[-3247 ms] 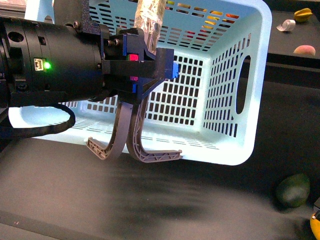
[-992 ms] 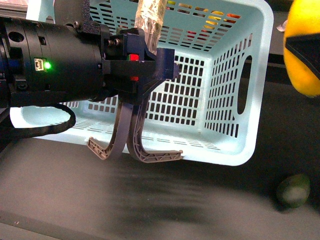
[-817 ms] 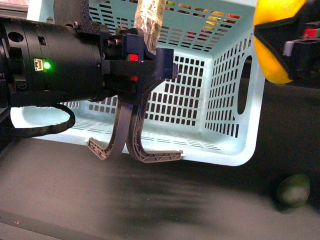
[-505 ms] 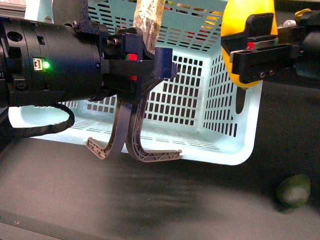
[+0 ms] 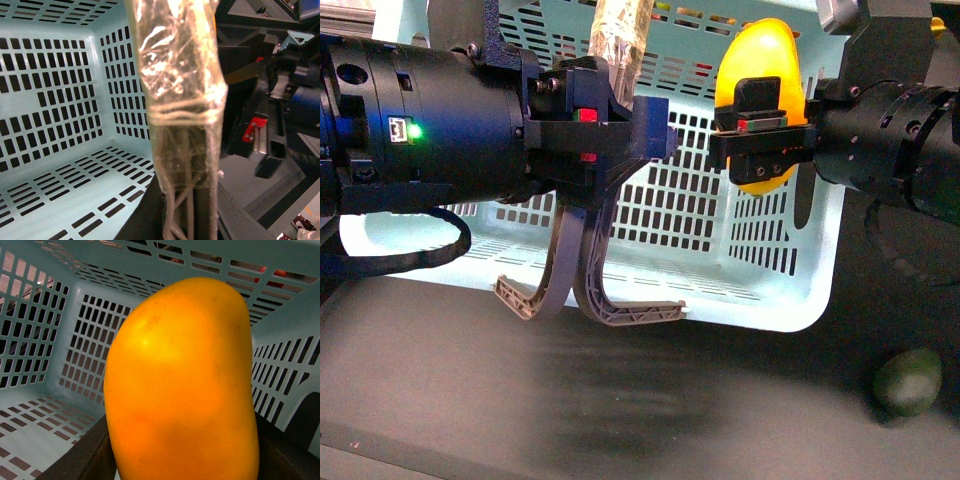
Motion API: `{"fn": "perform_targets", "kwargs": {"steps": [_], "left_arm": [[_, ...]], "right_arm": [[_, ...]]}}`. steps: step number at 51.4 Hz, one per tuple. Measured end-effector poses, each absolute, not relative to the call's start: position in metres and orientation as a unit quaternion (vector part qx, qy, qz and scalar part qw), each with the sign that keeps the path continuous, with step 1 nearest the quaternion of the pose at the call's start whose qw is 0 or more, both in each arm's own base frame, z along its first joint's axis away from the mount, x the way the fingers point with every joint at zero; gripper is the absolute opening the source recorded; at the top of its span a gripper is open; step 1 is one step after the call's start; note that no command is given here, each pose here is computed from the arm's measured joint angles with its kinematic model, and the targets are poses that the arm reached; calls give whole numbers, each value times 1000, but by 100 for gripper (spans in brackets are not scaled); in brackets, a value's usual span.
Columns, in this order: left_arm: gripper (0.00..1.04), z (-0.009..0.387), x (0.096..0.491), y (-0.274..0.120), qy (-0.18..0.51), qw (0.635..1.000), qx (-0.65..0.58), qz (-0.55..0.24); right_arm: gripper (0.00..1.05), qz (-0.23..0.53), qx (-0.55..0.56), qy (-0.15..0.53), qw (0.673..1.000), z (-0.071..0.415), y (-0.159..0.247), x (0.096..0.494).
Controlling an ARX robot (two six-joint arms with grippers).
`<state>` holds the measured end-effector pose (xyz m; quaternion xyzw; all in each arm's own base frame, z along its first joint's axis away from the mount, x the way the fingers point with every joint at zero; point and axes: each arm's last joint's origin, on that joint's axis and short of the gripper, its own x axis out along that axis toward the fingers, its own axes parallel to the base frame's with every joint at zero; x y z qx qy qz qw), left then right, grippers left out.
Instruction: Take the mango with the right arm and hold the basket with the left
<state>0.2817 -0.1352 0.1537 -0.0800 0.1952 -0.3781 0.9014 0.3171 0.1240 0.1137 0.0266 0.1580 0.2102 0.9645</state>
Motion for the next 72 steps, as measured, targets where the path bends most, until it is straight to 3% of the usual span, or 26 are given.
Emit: {"fn": "perform_targets", "kwargs": {"steps": [14, 42, 72], "left_arm": [[10, 154, 282, -135, 195, 901, -78, -379], [9, 152, 281, -134, 201, 902, -82, -373], [9, 152, 281, -135, 201, 902, -82, -374]], "right_arm": [[99, 199, 38, 130, 971, 124, 125, 316], [97, 130, 68, -3, 989, 218, 86, 271], [97, -6, 97, -13, 995, 208, 38, 177]]}}
